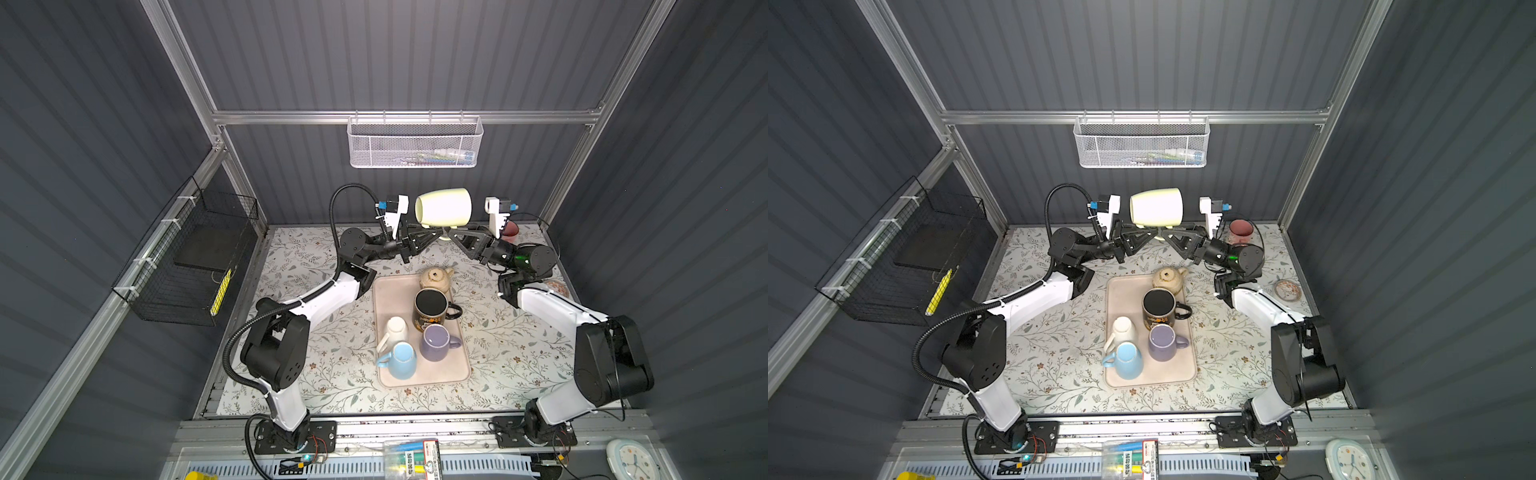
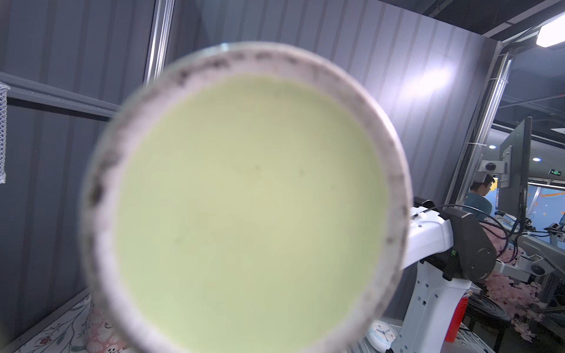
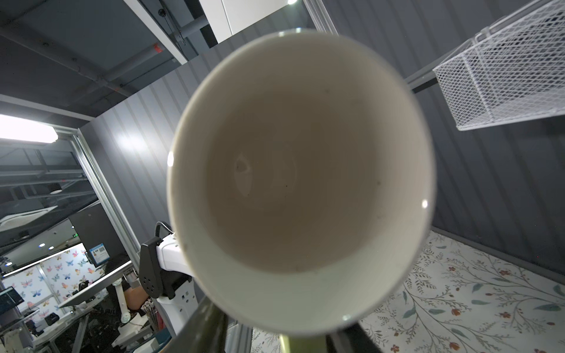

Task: Turn the mug right side up
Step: Place the mug at the top-right of the table.

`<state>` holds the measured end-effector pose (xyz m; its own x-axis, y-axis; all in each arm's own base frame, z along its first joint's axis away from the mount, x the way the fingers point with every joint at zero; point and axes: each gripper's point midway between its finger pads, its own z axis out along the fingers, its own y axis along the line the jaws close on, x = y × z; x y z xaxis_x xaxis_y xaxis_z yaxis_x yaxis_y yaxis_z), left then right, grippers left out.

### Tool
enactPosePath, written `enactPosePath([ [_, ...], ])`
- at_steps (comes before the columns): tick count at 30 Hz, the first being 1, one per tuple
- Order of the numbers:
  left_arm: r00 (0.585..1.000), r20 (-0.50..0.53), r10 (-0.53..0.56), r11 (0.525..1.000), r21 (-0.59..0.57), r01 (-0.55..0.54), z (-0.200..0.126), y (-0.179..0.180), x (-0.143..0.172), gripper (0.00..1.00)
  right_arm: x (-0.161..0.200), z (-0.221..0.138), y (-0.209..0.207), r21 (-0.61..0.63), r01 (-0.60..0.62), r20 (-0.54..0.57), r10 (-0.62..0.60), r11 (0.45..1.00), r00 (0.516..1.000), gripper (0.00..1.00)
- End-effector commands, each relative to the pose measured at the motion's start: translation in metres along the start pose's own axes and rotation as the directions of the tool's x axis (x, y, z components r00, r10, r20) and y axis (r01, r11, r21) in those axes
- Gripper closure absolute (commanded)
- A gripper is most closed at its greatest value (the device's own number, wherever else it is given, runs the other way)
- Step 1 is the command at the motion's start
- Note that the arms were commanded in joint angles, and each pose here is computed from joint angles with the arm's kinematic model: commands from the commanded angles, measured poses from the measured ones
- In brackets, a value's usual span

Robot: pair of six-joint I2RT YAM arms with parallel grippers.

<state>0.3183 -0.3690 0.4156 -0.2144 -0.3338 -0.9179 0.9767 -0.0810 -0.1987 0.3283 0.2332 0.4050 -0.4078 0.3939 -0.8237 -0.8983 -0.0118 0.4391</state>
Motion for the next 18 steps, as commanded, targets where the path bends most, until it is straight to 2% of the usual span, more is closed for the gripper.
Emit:
enactPosePath([
  [1,0.99,0.105,0.096,0.993,0.055,-0.102,0.006,-0.021,-0.035,1.0,-0.011,0.006,0.016,-0.045,0.071,0.023,-0.07,0.996,0.997,0.62],
  [7,0.992,0.103,0.077,0.995,0.06,-0.084,0.006,-0.02,-0.029,1.0,-0.013,0.006,0.014,-0.039,0.081,0.036,-0.08,0.996,0.996,0.8],
  [11,0.993,0.101,0.062,0.996,0.061,-0.068,0.005,-0.018,-0.024,1.0,-0.013,0.005,0.012,-0.031,0.082,0.045,-0.08,0.996,0.996,1.0],
  [17,0.996,0.086,0.029,0.998,0.045,-0.033,0.004,-0.013,-0.014,1.0,-0.011,0.003,0.009,-0.014,0.085,0.055,-0.084,0.996,0.995,1.0],
  [18,0.997,0.074,0.017,0.999,0.038,-0.019,0.004,-0.011,-0.011,0.86,-0.01,0.002,0.009,-0.008,0.088,0.055,-0.087,0.996,0.995,1.0],
])
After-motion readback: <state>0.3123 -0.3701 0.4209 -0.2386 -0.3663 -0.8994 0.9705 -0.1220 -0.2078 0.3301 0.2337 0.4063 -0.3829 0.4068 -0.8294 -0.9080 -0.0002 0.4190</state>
